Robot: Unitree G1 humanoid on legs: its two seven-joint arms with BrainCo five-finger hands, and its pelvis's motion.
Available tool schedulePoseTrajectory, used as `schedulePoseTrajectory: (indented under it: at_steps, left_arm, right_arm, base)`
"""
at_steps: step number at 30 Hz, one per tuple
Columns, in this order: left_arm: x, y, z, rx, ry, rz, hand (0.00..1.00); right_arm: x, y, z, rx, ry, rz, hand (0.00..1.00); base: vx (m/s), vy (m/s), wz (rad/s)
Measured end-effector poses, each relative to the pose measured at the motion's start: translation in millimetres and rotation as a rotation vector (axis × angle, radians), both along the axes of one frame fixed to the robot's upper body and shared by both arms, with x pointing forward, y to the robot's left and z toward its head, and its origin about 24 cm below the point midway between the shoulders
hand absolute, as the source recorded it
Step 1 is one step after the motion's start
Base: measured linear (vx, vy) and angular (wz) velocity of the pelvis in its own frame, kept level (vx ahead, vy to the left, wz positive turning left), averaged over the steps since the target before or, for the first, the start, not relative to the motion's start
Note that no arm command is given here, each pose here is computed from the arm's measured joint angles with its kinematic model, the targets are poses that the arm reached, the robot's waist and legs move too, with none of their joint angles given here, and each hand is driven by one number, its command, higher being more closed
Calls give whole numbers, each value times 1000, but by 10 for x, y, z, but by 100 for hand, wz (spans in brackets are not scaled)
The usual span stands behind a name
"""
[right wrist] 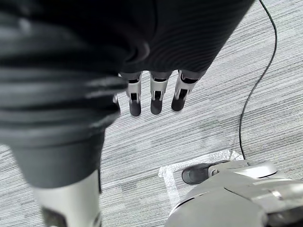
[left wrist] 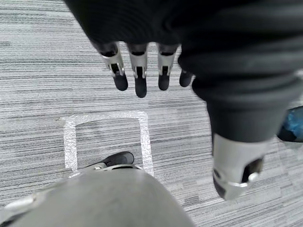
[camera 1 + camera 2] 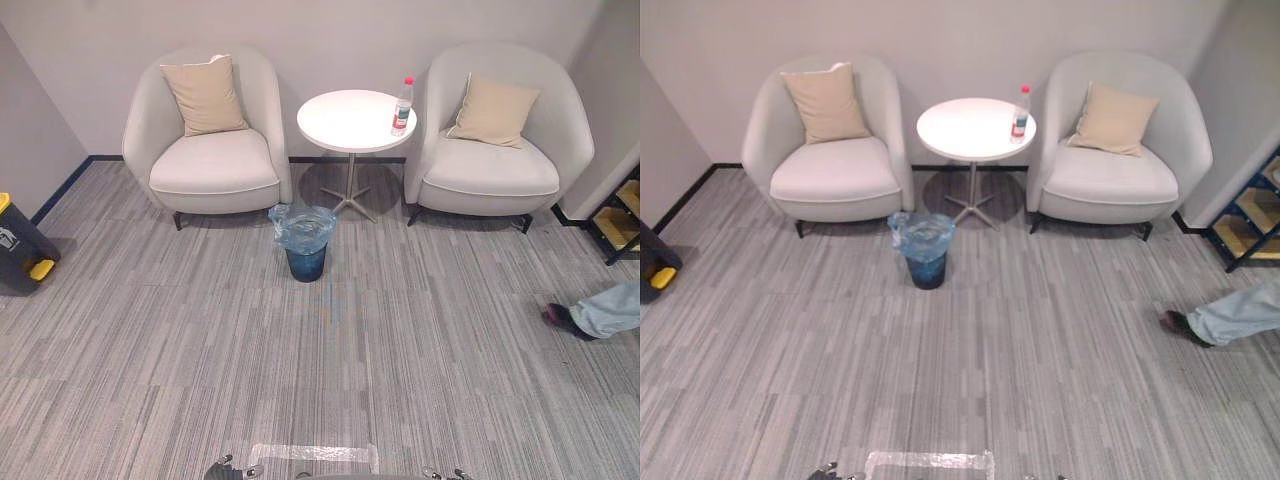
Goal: Gather rubbish on tea table into small bin, then transfer packed bag to large trash can.
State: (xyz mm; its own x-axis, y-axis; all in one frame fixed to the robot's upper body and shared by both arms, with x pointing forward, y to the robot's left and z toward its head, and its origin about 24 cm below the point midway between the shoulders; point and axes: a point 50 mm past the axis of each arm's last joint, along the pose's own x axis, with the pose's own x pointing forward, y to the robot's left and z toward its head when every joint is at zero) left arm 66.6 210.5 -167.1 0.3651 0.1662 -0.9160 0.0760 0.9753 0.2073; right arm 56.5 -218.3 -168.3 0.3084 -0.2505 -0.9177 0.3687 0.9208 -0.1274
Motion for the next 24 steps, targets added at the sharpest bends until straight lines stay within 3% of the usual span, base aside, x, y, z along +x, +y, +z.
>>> schedulePoseTrajectory:
  at_steps: [24]
  left_arm:
    - [12, 10, 1, 9, 3, -19, 0]
  right_arm:
    - [-3, 11, -8, 2, 10, 0, 0]
  base:
    - [-2, -1, -2]
